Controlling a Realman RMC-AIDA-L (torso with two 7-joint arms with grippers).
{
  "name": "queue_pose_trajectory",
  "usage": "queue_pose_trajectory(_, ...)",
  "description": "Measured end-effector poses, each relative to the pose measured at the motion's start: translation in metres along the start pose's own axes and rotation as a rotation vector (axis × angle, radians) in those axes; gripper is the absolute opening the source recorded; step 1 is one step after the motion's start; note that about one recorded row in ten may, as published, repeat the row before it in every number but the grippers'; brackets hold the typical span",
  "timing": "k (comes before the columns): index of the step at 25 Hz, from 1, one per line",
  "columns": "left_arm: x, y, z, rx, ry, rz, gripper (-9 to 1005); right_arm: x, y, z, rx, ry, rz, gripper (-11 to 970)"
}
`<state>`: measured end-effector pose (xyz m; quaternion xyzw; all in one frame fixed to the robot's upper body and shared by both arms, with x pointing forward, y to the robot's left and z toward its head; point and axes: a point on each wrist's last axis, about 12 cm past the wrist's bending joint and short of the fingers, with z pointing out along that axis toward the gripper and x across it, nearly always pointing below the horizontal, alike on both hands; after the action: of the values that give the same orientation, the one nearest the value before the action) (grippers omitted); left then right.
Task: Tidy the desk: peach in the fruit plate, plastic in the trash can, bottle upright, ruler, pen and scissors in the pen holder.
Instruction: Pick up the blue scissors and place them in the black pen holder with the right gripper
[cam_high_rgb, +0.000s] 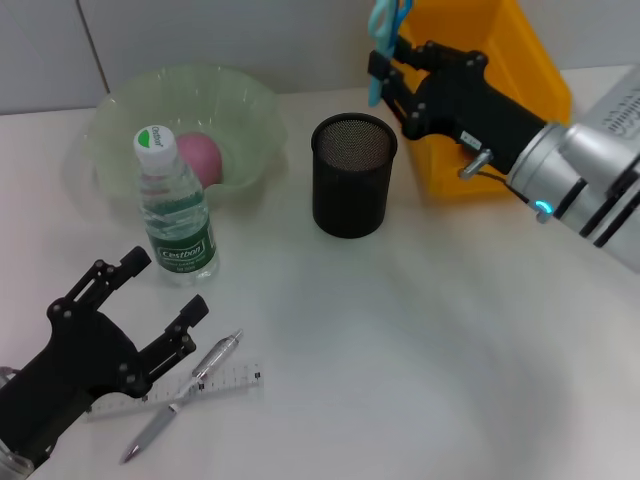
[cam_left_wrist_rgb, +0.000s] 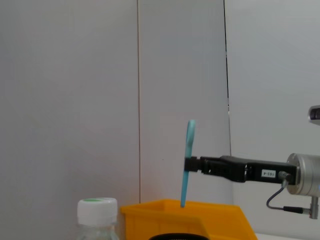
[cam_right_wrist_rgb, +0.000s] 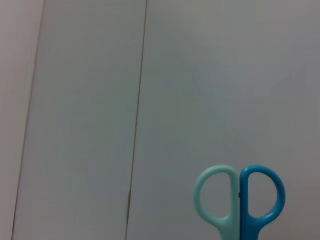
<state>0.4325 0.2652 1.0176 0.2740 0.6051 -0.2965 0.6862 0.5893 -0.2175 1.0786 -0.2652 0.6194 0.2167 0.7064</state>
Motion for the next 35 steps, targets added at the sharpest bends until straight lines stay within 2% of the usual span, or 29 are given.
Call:
queue_pose_trajectory(11, -0.001, 0.002, 0.000, 0.013, 0.004, 0.006, 796, 0.016, 0.003, 0.008, 0.011, 0.121, 0.026, 307)
queue_pose_trajectory(31, -0.003, 0.003, 0.000, 0.022, -0.004, 0.009, 796, 0.024, 0.013, 0.018, -0.060, 0.221, -0.014, 320)
queue_pose_trajectory(35, -0.003, 0.004, 0.002, 0.023, -0.003, 0.011, 796, 0.024, 0.012, 0.018, -0.055, 0.221, -0.010, 398)
